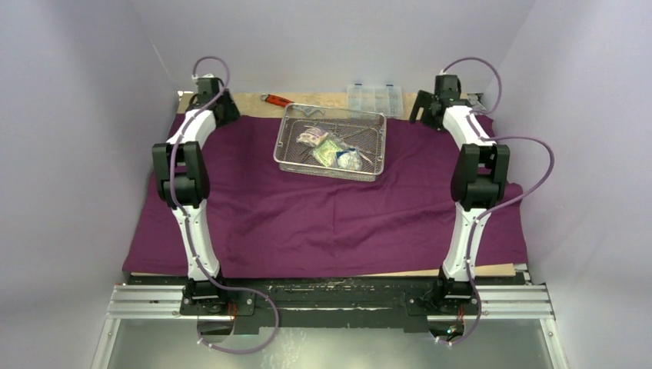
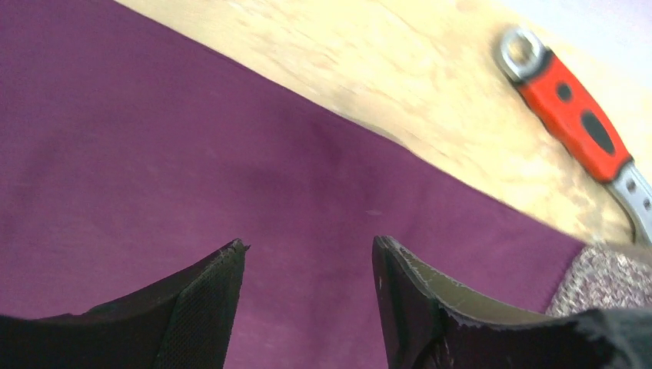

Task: Open and lay out the surgical kit
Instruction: Smooth out the surgical kit at the center of the board.

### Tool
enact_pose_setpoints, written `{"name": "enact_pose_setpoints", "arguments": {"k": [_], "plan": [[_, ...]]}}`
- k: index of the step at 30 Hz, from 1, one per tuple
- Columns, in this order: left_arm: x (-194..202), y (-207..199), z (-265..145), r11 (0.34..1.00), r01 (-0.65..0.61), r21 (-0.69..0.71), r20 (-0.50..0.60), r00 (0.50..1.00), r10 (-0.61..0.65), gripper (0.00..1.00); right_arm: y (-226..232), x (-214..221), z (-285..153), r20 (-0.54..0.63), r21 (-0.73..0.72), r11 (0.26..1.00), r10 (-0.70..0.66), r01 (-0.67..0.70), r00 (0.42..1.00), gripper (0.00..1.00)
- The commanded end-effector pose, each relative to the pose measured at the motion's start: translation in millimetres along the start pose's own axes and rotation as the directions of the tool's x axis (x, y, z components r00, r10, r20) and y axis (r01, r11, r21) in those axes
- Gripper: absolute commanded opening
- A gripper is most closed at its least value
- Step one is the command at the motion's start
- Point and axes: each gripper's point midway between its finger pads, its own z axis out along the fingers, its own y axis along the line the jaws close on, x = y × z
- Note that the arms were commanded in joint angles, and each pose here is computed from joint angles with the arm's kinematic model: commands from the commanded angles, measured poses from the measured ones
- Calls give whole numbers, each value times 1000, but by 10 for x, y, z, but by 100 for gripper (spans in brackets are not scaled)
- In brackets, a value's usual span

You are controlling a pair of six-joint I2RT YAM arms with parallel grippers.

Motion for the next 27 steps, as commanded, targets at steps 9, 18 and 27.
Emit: {"name": "enact_pose_setpoints", "arguments": {"k": [9,18,27], "plan": [[526,-90,114,983,-148,-109,-89,986,138,61,130,671,239,-132,79,996,-38,49,991,91],[849,326,360,929,-219,-300,-201,966,163,61,68,978,438,-188,114,993,-9,31,982,91],[912,900,558,901,-153,-405,-247,968,53,61,331,1160,602,-219,80,997,9,9,976,91]]}}
